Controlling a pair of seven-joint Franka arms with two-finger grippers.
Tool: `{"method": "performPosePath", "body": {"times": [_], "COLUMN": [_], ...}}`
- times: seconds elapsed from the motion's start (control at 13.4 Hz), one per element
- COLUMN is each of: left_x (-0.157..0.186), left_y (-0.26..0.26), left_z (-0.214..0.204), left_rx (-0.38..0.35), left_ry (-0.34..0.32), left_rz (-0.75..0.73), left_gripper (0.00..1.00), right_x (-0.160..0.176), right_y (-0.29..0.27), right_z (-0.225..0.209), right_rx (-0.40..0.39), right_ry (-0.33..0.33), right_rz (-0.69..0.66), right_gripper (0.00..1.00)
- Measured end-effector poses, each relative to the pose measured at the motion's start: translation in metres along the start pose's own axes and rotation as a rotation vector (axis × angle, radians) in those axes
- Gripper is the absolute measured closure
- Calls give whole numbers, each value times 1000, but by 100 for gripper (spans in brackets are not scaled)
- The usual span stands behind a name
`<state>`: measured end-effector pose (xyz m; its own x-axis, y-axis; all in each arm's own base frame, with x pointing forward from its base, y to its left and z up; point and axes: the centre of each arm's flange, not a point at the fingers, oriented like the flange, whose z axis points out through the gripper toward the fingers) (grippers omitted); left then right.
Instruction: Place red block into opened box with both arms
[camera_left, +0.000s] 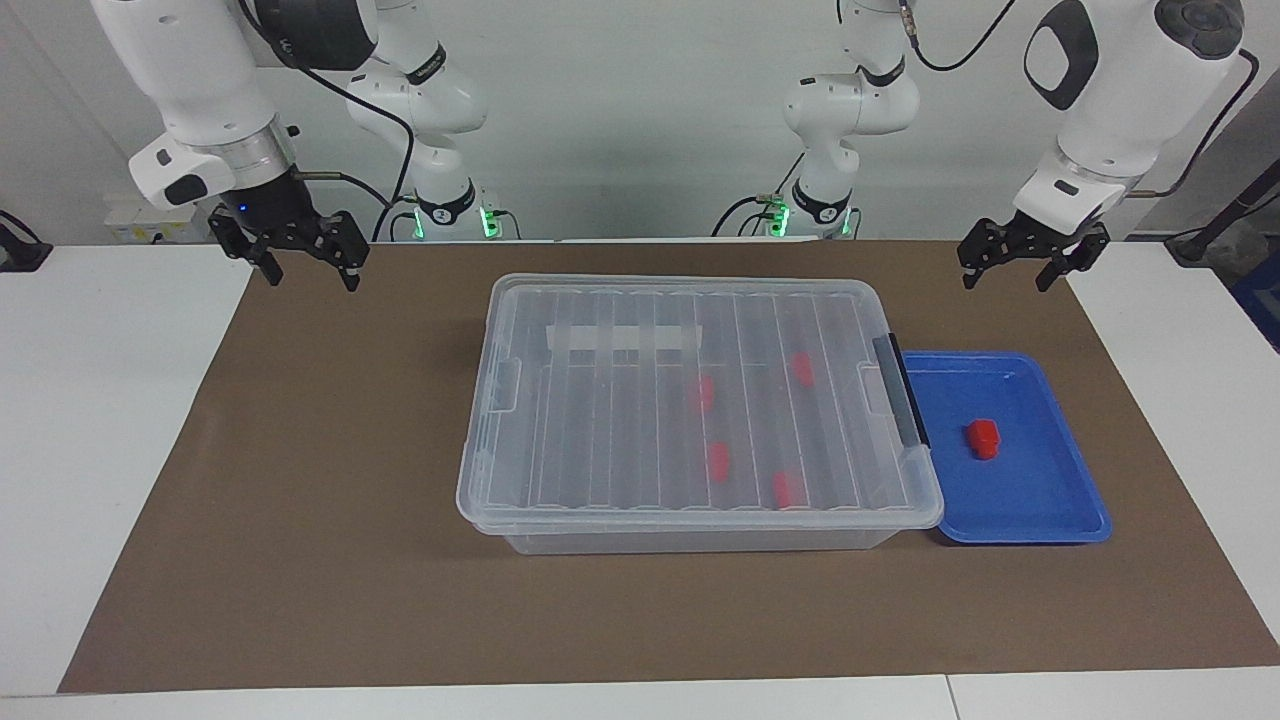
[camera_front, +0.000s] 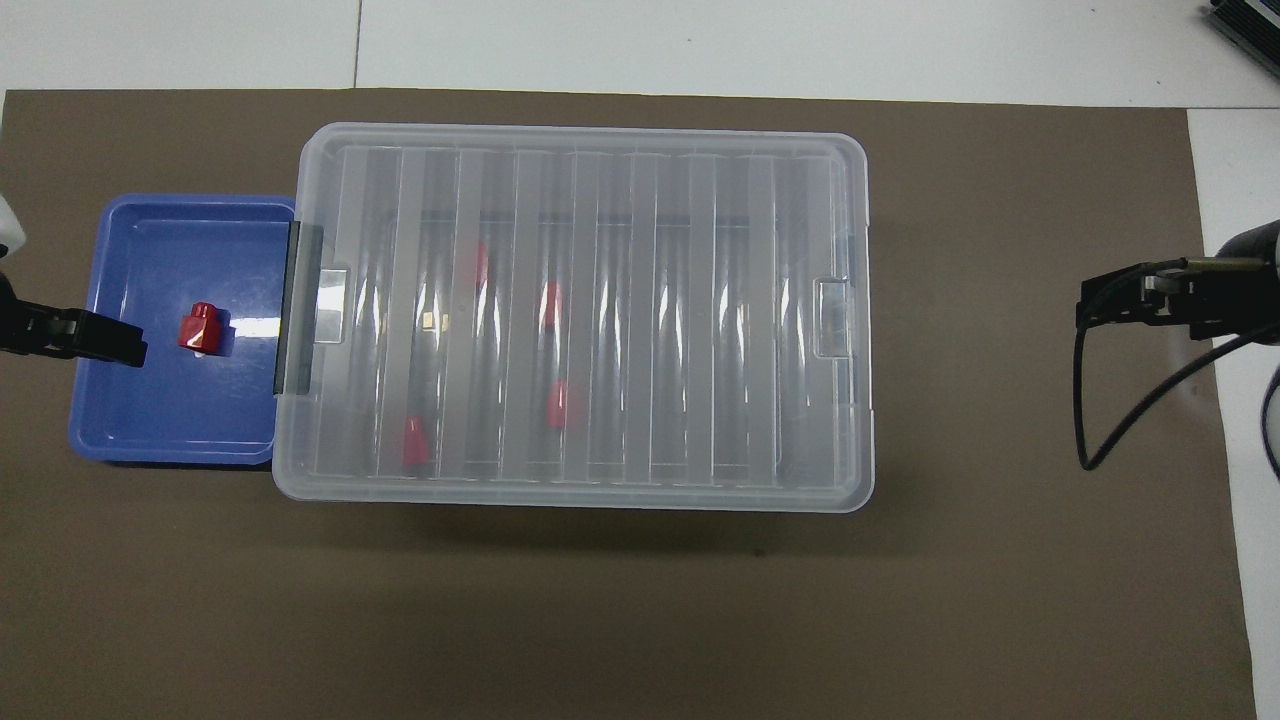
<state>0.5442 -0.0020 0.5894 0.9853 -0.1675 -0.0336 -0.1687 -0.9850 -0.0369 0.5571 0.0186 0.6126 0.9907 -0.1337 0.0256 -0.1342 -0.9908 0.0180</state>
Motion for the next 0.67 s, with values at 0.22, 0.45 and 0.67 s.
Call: {"method": "performPosePath", "body": {"times": [0.22,0.45,0.67], "left_x": [0,0,0], "left_y": [0,0,0], "left_z": [0,0,0], "left_rx": [0,0,0], "left_ry": [0,0,0], "left_rz": [0,0,0], "left_gripper": [0,0,0], "right_x": [14,30,33], "right_y": [-35,-92,-147], "right_z": [27,65,103], "right_rx": [8,30,49], "right_ry": [19,56,78], "right_rz": [28,42,8], "right_gripper": [7,7,6]}}
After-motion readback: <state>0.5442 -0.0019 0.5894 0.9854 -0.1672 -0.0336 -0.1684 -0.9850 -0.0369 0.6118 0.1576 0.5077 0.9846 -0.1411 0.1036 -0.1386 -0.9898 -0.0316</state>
